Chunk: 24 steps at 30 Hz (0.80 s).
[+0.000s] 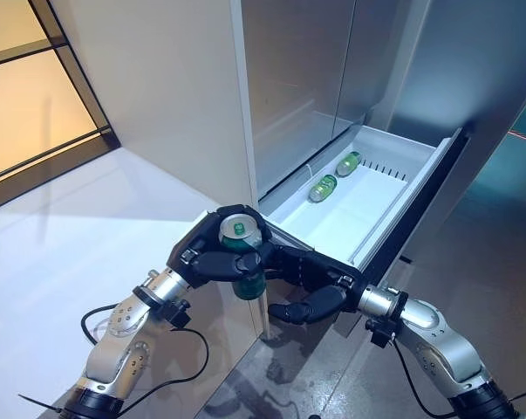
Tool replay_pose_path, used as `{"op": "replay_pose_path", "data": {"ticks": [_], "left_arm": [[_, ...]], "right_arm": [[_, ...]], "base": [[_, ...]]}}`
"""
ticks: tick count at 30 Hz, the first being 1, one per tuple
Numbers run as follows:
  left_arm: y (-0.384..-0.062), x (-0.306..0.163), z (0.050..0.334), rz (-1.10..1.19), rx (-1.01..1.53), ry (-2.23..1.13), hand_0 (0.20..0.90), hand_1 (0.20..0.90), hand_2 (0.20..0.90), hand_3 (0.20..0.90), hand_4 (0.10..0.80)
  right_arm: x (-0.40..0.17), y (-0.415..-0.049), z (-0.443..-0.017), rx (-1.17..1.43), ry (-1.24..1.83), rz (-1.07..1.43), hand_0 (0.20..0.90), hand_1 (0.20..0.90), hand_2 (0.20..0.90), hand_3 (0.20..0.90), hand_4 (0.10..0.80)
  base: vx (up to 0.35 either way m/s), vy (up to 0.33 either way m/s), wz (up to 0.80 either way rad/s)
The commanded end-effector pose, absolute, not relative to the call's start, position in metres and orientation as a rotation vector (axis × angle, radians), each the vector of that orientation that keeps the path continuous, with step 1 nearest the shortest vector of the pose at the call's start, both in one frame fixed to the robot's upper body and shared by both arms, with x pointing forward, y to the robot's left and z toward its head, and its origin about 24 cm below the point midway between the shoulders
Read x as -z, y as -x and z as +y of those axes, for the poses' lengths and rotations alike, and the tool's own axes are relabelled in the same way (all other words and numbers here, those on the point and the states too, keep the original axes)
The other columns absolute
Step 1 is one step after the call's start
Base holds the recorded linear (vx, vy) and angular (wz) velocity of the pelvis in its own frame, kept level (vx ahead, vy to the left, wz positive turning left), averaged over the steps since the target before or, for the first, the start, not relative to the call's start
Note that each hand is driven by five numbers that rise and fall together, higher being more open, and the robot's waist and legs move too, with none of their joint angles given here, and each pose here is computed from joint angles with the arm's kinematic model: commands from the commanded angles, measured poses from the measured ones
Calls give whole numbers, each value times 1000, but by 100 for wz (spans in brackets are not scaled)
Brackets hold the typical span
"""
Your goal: Put drinks into fridge and close the fridge
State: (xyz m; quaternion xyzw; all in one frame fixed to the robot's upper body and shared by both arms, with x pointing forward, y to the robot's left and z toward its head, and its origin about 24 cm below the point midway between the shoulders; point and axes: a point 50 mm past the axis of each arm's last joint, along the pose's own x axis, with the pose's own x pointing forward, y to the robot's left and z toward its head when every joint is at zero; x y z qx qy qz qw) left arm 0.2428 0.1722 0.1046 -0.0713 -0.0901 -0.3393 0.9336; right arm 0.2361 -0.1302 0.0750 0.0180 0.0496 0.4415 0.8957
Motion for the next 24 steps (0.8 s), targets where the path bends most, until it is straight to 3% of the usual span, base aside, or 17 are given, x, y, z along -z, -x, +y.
{"op": "replay_pose_path", "data": {"ticks": [1,24], "left_arm": [[-249,-191,130,-662,927,190,300,300,300,200,100],[-241,-185,111,-633,1031,267,300,300,300,200,100]], "right_arm": [[-141,-242,-79,-1096,-262,-233,900,900,900,900,800],[-121,-238,-67,-1066,-402,-97,900,900,900,900,800]], "base": [[0,0,0],[0,0,0]]}}
